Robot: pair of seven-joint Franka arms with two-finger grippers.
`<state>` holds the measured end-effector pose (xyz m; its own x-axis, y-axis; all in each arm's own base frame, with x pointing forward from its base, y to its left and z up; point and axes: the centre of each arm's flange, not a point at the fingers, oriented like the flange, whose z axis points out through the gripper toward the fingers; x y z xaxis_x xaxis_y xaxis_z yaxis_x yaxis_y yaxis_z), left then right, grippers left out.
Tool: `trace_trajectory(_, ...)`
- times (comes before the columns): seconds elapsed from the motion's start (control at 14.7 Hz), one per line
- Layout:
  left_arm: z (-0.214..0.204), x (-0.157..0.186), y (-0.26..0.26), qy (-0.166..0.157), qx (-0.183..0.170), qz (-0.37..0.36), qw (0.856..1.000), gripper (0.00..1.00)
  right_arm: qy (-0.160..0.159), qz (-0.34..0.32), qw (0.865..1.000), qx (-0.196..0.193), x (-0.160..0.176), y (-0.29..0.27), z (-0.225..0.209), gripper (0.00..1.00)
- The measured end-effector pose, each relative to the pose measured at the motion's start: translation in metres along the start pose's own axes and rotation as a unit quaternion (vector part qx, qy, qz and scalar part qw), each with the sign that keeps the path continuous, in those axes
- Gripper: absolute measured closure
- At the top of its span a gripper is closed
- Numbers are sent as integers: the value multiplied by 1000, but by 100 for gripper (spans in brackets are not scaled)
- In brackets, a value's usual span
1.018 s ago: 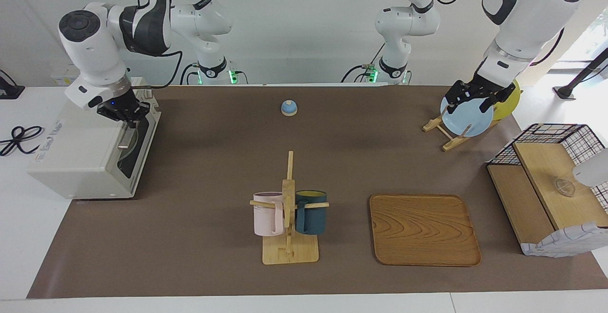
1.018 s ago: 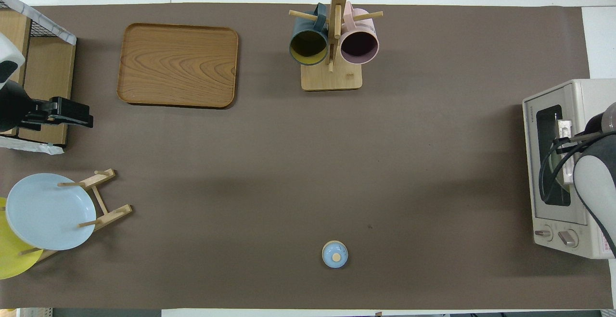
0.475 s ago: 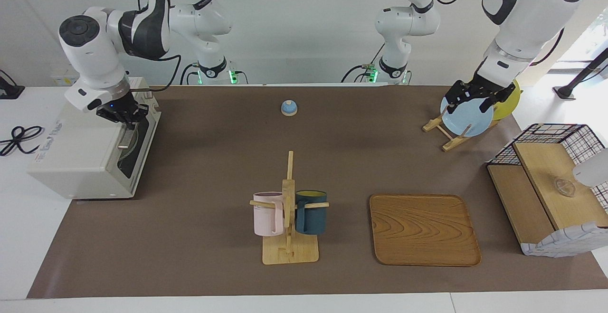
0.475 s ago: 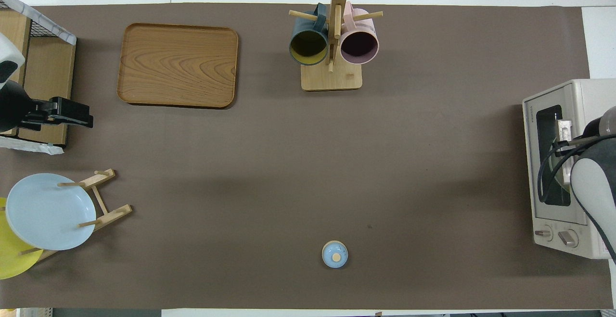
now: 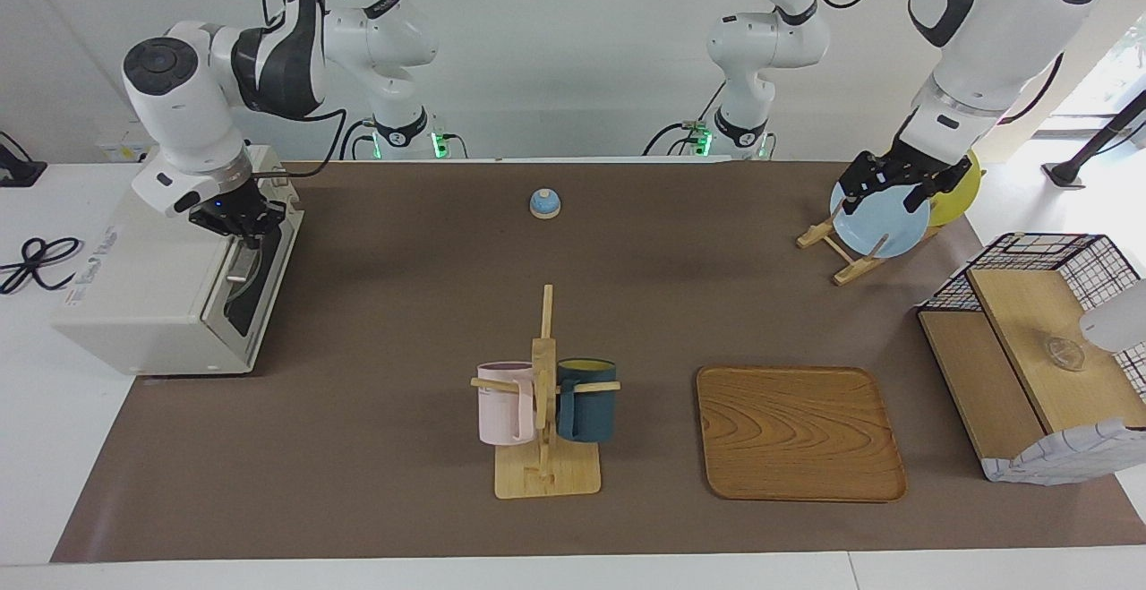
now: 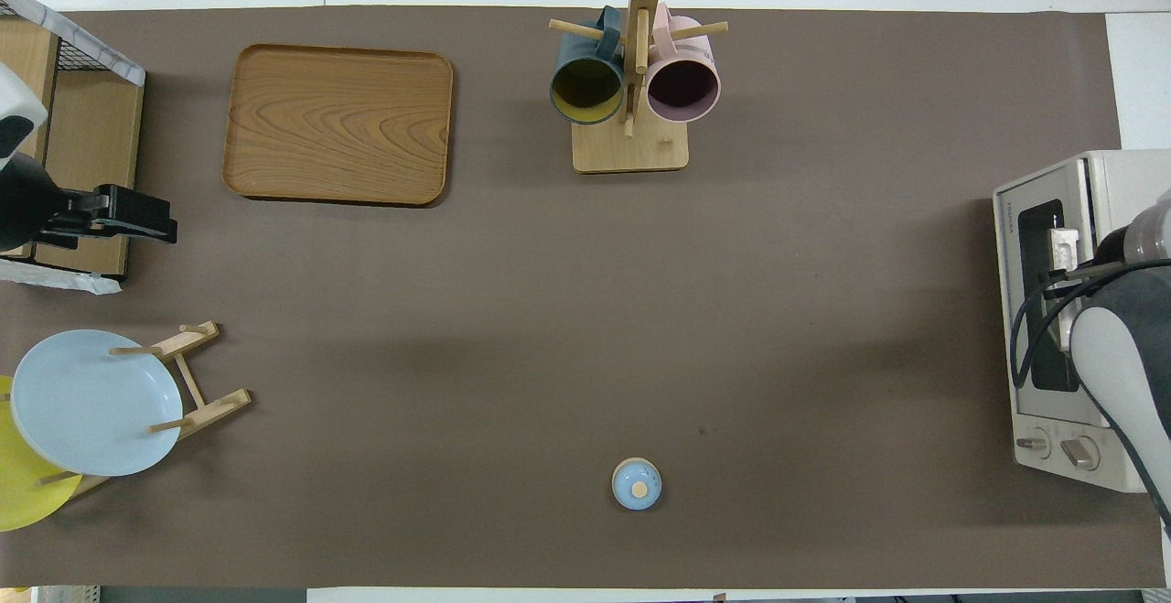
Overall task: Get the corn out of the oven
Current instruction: 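Reach the right gripper into the open toaster oven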
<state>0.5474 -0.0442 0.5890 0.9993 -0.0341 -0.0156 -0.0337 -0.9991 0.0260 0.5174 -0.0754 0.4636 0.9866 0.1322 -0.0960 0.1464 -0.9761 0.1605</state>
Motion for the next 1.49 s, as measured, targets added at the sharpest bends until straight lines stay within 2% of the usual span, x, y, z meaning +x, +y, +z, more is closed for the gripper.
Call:
trace_trajectory(0.54,0,0,0,0,0,0,1000,0,5,26,997,67,24,-60,44,99)
trace_trajectory(0.75,0,0,0,0,0,0,1000,0,23,24,997,68,38,-87,79,99)
trace_trajectory(0.88,0,0,0,0,0,0,1000,0,20,27,997,68,44,-97,96,99)
trace_trajectory(1.49,0,0,0,0,0,0,1000,0,19,37,995,89,57,-111,129,99)
